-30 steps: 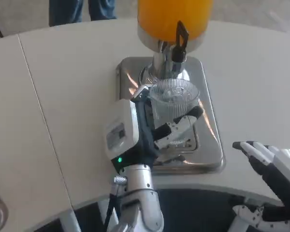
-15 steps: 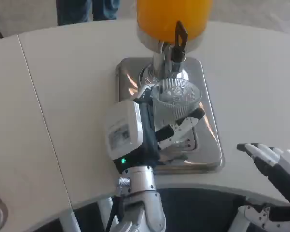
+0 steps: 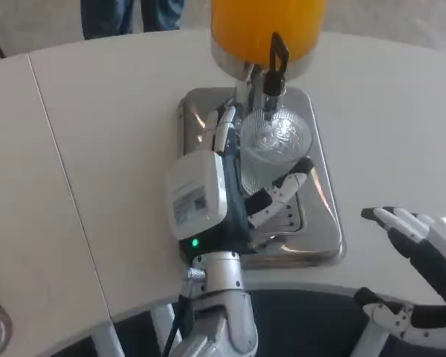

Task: Grasp the cup under the faucet to collect the drink, then remove the cup.

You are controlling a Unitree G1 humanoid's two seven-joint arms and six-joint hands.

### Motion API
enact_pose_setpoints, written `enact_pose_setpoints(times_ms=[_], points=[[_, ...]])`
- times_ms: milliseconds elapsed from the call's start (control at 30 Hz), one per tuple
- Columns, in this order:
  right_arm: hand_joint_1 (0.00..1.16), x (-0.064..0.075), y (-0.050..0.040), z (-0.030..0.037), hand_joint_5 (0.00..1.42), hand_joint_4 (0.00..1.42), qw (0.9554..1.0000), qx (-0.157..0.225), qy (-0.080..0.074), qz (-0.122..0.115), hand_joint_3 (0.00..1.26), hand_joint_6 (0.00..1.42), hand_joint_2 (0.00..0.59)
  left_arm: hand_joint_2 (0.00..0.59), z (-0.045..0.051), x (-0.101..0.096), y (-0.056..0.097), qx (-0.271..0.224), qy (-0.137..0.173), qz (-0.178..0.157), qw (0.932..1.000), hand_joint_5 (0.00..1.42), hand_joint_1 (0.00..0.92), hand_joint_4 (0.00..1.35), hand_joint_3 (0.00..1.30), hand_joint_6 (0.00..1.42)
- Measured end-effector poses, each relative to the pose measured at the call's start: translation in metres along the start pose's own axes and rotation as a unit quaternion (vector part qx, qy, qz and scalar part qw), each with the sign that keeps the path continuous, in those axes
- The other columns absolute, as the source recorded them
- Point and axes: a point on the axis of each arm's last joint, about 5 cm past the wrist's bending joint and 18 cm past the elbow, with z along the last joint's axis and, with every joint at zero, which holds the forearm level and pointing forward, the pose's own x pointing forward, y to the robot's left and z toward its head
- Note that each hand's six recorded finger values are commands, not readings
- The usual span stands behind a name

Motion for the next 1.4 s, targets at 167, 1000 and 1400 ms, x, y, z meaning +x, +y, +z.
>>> enact_pose_setpoints(times_ms=[167, 1000, 1400], points=[[0.55, 0.004, 0.0016, 0.0002, 0.00, 0.00, 1.0000, 0.005, 0.000, 0.004, 0.05, 0.00, 0.441, 0.082, -0.0012, 0.005, 0.004, -0.002, -0.010, 0.009, 0.9999, 0.40, 0.262, 0.08, 0.22, 0.53], [0.56, 0.013, 0.0061, 0.0087, 0.00, 0.00, 0.9991, 0.018, -0.028, -0.026, 0.06, 0.00, 0.434, 0.083, -0.0318, 0.006, 0.057, -0.013, -0.026, 0.030, 0.9991, 0.42, 0.214, 0.16, 0.23, 0.50], [0.57, 0.012, 0.0082, 0.0142, 0.00, 0.00, 0.9944, 0.043, -0.053, -0.080, 0.07, 0.00, 0.438, 0.087, -0.0449, -0.016, 0.101, -0.018, -0.034, -0.011, 0.9992, 0.42, 0.183, 0.24, 0.24, 0.51]])
